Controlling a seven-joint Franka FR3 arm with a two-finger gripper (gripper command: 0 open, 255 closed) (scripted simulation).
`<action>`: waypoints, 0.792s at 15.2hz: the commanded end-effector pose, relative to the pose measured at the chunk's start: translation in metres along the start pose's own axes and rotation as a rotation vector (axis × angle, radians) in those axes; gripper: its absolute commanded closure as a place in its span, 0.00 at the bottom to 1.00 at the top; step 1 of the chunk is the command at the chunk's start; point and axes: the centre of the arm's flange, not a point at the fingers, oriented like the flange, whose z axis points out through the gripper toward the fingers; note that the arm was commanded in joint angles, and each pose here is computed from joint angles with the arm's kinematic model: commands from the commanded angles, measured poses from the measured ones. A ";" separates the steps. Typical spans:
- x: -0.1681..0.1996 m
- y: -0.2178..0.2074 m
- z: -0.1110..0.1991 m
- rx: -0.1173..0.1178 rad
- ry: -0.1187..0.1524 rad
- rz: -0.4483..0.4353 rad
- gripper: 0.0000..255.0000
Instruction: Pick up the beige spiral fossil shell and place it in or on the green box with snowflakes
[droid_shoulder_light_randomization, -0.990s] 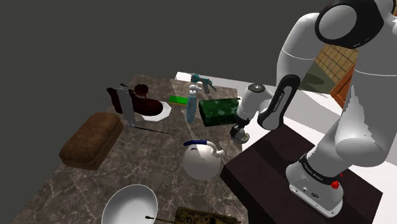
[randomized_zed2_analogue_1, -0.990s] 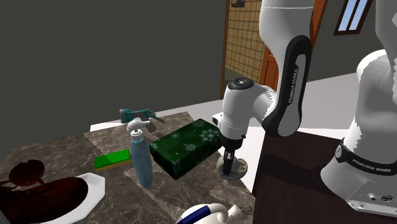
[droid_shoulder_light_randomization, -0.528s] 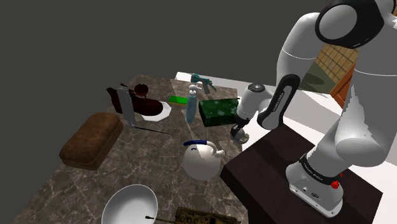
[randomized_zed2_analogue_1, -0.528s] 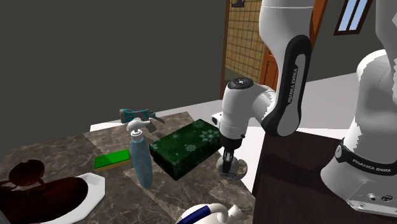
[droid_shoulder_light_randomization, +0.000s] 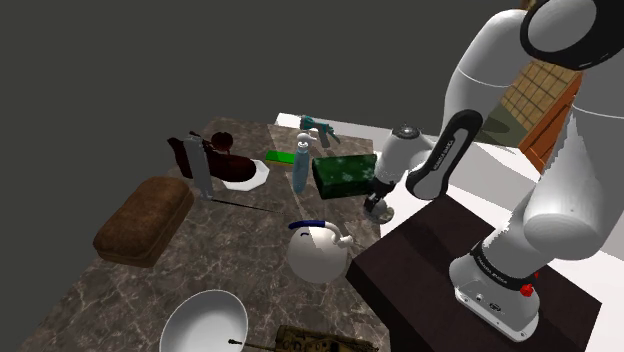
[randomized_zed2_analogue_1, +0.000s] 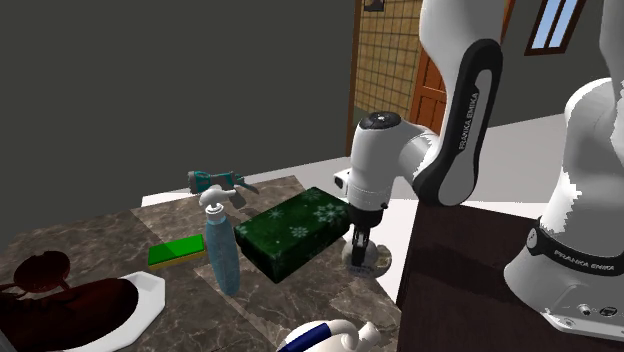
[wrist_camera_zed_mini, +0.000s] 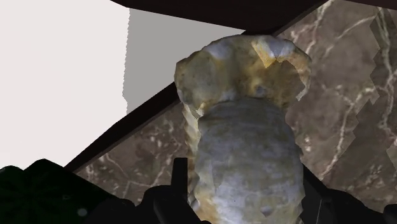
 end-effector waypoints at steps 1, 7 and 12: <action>0.001 0.001 -0.011 -0.001 0.000 0.000 1.00; 0.002 0.003 -0.042 -0.001 0.000 0.000 1.00; 0.003 0.005 -0.069 -0.001 0.000 0.000 1.00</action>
